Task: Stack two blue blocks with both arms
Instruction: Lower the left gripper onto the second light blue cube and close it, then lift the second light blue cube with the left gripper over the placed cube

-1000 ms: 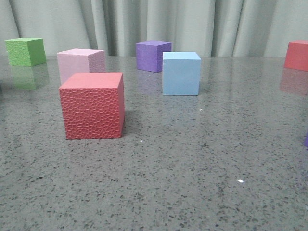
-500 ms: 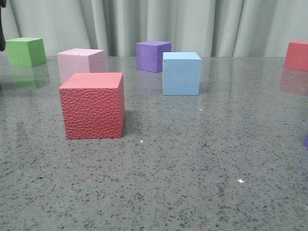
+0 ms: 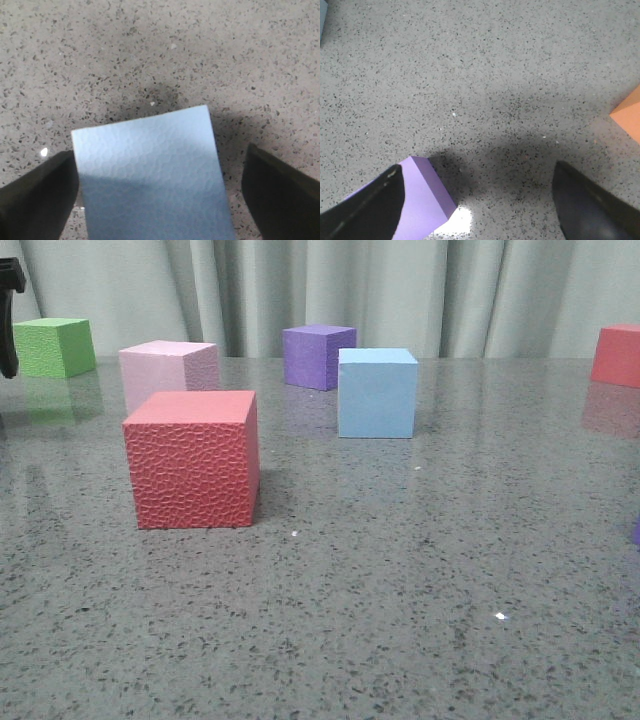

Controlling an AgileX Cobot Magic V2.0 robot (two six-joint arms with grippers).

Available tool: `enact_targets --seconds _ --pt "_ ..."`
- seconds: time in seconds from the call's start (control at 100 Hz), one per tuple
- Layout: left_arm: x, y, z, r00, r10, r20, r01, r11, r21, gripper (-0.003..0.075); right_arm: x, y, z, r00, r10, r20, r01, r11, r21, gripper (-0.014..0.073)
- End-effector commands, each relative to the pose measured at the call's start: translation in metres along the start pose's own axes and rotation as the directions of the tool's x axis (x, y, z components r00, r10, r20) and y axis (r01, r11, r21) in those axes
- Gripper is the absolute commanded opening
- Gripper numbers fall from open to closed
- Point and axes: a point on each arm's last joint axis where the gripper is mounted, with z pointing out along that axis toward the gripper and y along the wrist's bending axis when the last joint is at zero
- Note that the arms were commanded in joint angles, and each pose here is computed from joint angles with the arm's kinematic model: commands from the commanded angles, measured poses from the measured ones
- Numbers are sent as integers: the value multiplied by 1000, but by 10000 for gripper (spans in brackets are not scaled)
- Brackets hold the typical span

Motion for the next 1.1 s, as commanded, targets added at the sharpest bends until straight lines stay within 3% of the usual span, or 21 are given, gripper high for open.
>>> enact_targets --seconds 0.0,0.52,0.8,1.09 --pt "-12 -5 -23 994 -2 111 -2 999 37 568 -8 -1 -10 996 -3 91 3 1000 -1 600" --pt "-12 -5 -23 994 -1 111 -3 999 35 272 -8 -1 -10 996 -3 93 3 1000 -1 600" --pt "-11 -4 -30 997 40 73 -41 999 18 251 -8 -1 -10 996 -3 93 3 1000 -1 600" --pt "-33 -10 -75 988 124 88 -129 990 54 251 -8 -1 -10 996 -3 93 3 1000 -1 600"
